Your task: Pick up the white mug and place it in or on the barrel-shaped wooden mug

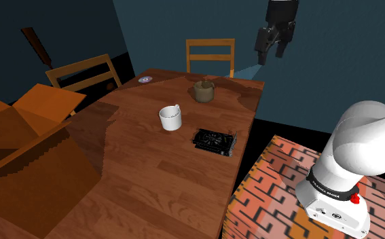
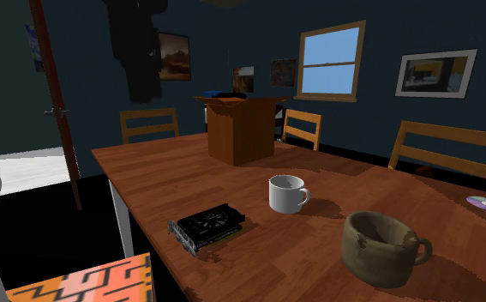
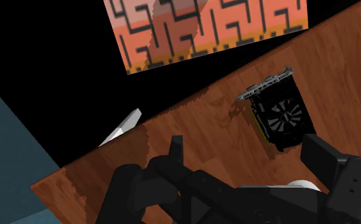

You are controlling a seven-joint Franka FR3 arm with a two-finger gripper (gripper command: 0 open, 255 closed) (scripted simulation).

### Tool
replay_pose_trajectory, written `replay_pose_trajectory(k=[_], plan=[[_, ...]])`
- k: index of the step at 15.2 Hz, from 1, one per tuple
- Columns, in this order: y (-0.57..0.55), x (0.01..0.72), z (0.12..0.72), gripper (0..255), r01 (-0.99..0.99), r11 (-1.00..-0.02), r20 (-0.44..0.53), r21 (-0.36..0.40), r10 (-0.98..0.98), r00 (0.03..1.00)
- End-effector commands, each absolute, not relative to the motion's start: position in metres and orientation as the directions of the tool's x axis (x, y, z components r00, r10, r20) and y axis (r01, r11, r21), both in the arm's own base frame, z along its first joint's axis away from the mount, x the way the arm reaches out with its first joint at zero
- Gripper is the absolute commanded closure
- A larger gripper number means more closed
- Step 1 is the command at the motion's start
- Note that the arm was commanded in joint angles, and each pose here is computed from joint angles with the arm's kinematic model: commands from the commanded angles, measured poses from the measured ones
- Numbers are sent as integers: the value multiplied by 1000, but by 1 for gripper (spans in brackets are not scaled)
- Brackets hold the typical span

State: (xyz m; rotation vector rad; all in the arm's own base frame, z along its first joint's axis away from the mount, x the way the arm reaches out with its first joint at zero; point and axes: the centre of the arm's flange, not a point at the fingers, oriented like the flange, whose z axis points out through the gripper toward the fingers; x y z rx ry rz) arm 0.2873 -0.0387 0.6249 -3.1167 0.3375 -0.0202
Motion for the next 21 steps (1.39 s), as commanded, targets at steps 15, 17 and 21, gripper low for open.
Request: replay_pose_trajectory(k=[15,17,21], plan=[[45,424,532,0,-202,-979,25,12,-202,979],[57,444,519,0,-201,-980,26,15,-200,979],[81,483,492,0,-197,-980,30,21,-197,980]])
